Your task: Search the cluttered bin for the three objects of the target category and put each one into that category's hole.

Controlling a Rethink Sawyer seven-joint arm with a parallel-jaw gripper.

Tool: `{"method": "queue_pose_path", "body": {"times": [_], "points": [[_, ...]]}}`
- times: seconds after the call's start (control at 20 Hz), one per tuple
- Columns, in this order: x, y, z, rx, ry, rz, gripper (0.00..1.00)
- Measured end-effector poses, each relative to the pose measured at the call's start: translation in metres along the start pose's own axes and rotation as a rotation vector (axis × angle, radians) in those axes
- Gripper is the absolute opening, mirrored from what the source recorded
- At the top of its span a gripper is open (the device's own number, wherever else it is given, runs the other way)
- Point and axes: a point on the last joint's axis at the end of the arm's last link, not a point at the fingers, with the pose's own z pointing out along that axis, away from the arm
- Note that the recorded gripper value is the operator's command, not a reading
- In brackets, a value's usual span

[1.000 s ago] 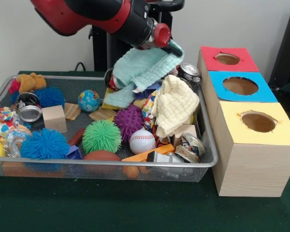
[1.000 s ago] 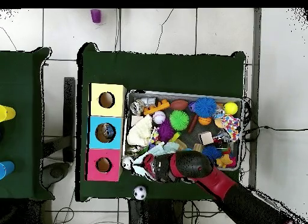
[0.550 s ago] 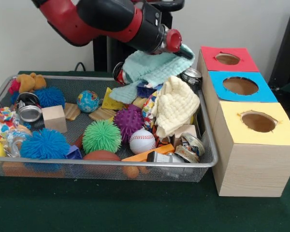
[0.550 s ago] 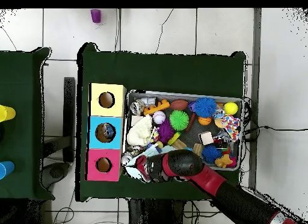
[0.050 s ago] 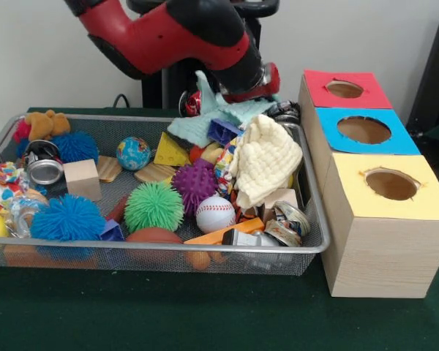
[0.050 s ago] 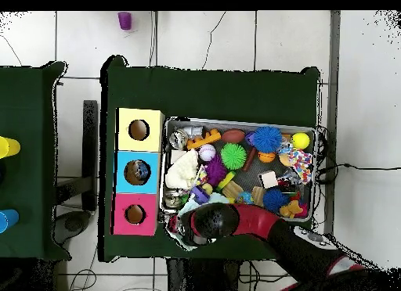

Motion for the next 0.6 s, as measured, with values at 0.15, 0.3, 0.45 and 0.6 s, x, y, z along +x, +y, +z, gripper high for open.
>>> {"method": "queue_pose_path", "body": {"times": [0.15,0.3,0.45,0.6], "points": [[-0.0032,-0.0020,0.0118,0.094,-0.116,-0.108,0.00],[0.0005,-0.0011,0.0138,0.144,-0.151,-0.155,1.00],[-0.0009,-0.0045,0.0110,0.157,-0.156,-0.152,1.00],[-0.0016,-0.0073,0.0089,0.157,-0.160,-0.146,1.00]]}}
